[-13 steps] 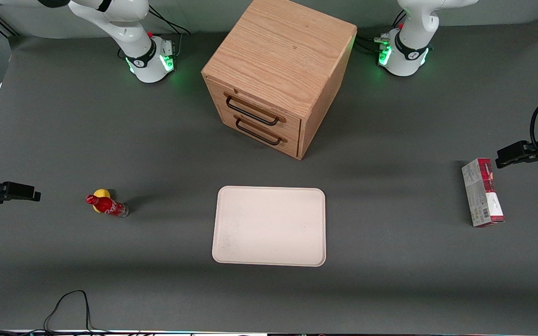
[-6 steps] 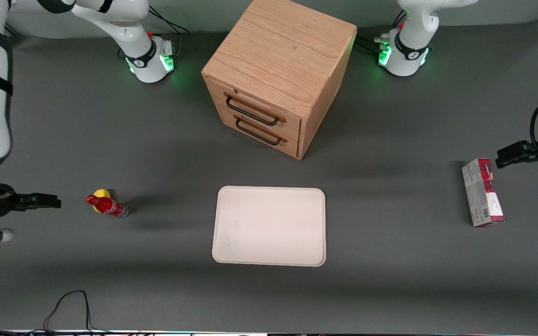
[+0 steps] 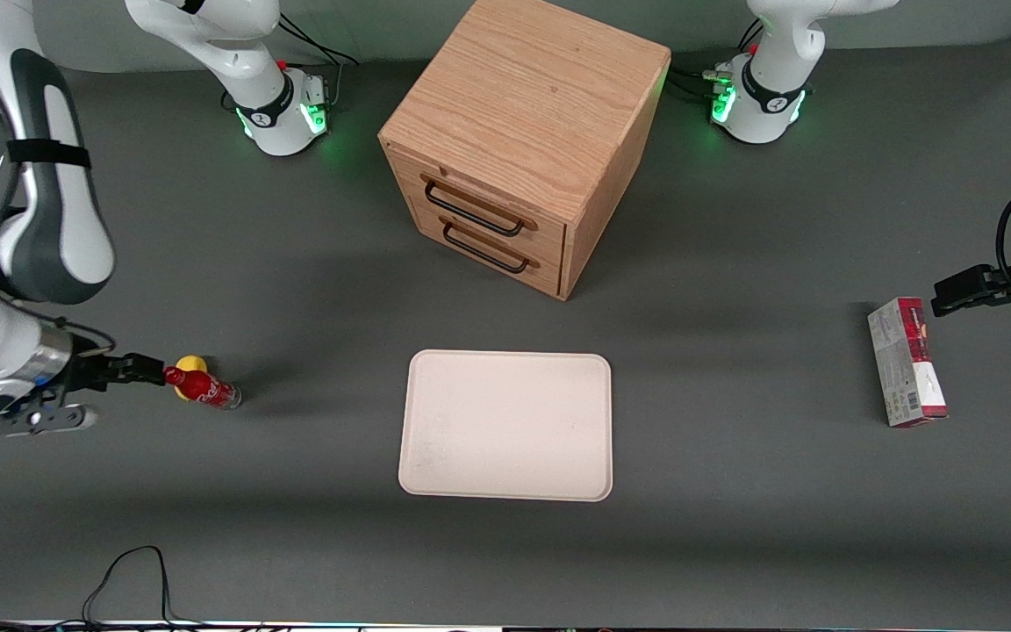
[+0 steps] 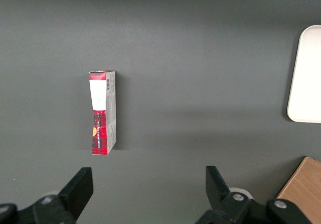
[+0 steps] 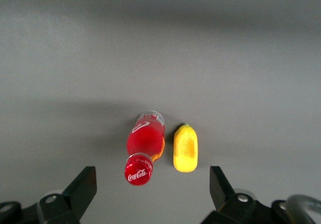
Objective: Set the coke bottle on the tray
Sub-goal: 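Close the right gripper around the bottle's cap end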
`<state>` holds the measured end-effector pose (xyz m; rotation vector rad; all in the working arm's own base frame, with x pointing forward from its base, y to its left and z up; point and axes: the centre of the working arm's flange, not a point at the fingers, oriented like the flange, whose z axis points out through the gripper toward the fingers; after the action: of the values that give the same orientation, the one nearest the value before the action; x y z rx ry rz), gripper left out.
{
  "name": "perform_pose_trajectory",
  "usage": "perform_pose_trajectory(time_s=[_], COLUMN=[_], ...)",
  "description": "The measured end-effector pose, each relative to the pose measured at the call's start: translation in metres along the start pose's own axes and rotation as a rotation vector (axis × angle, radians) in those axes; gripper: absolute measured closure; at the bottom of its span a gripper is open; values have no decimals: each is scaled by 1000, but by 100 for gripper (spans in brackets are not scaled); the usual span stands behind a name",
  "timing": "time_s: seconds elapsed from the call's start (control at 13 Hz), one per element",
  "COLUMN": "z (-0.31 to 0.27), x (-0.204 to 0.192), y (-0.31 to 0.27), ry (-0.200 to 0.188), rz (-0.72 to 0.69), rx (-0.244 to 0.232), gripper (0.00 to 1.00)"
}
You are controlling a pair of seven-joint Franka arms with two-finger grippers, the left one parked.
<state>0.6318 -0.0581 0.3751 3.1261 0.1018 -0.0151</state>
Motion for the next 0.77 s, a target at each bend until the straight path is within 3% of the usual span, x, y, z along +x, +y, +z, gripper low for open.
perform_pose_trajectory(time_s=[0.77], z=[52], x=[-22], y=[-7], ry=[40], rz=[-6], rx=[-4], gripper=[0])
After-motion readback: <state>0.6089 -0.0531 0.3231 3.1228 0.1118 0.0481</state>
